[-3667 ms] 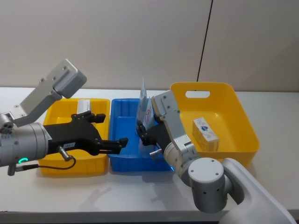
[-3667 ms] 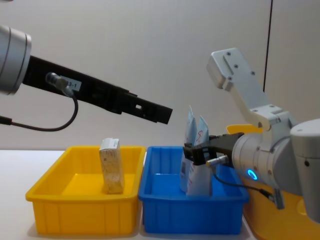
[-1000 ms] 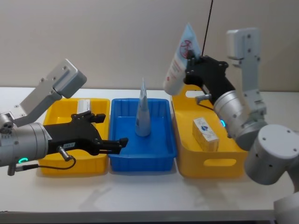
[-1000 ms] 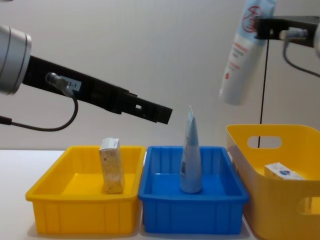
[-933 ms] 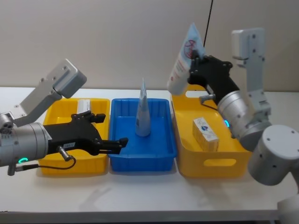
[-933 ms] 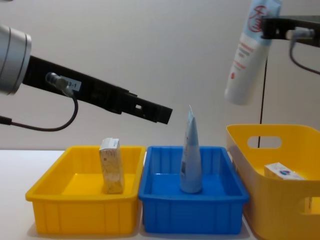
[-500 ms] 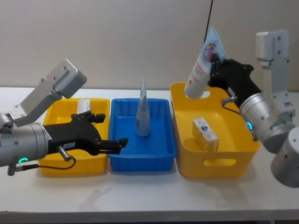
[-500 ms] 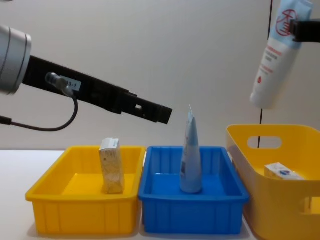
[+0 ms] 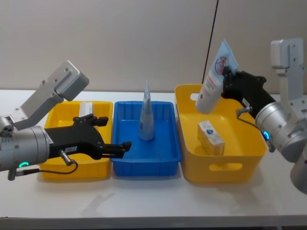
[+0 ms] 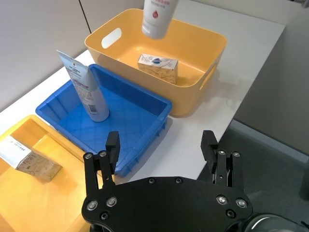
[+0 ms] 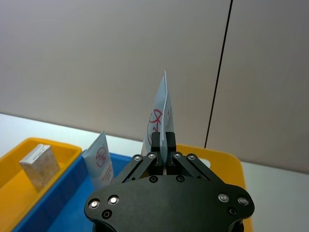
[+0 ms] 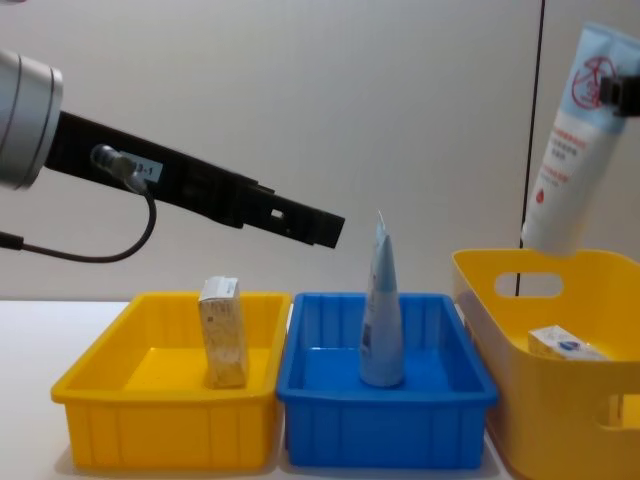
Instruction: Bimanual collaborative sorting of washing and personal care products
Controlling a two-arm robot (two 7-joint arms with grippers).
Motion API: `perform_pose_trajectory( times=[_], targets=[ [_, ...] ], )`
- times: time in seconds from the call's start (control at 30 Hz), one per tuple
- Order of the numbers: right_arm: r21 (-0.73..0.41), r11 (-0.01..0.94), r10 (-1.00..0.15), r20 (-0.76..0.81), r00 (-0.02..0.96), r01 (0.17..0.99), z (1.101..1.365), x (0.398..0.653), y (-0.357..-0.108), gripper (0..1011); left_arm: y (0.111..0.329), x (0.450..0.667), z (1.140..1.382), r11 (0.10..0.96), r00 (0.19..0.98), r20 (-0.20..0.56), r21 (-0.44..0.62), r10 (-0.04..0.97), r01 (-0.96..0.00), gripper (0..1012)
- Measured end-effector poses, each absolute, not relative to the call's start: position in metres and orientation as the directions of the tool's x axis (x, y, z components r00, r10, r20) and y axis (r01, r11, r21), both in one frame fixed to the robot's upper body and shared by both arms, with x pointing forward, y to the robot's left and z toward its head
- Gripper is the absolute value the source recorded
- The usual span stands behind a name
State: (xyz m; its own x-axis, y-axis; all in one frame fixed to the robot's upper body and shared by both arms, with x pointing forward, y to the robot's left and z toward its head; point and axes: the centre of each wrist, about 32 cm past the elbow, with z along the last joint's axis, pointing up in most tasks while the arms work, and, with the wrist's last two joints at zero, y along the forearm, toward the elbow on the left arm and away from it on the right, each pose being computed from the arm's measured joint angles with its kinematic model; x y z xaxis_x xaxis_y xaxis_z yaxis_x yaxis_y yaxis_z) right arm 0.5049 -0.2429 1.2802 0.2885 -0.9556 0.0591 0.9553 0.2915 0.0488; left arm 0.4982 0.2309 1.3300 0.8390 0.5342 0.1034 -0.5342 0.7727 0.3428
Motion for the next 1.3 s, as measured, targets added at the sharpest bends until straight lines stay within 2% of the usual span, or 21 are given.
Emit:
perform_pose_trajectory(
  times=[0.37,0.7,1.3],
  targets=[
    [-0.042,0.293,-0.956,0.023,0.294,0.955,1.263,0.502,-0.244,25,0.231,0.498,1.33,0.773,0.839,0.103,0.343,0.534,-0.534,1001],
    [-0.119,0.298,-0.953,0.016,0.302,0.947,1.241,0.5,-0.234,25,0.231,0.498,1.33,0.773,0.839,0.103,0.343,0.534,-0.534,1001],
    [-0.12,0.293,-0.952,0.059,0.301,0.949,1.226,0.514,-0.22,25,0.231,0.498,1.33,0.773,0.839,0.103,0.343,0.534,-0.534,1001]
  ],
)
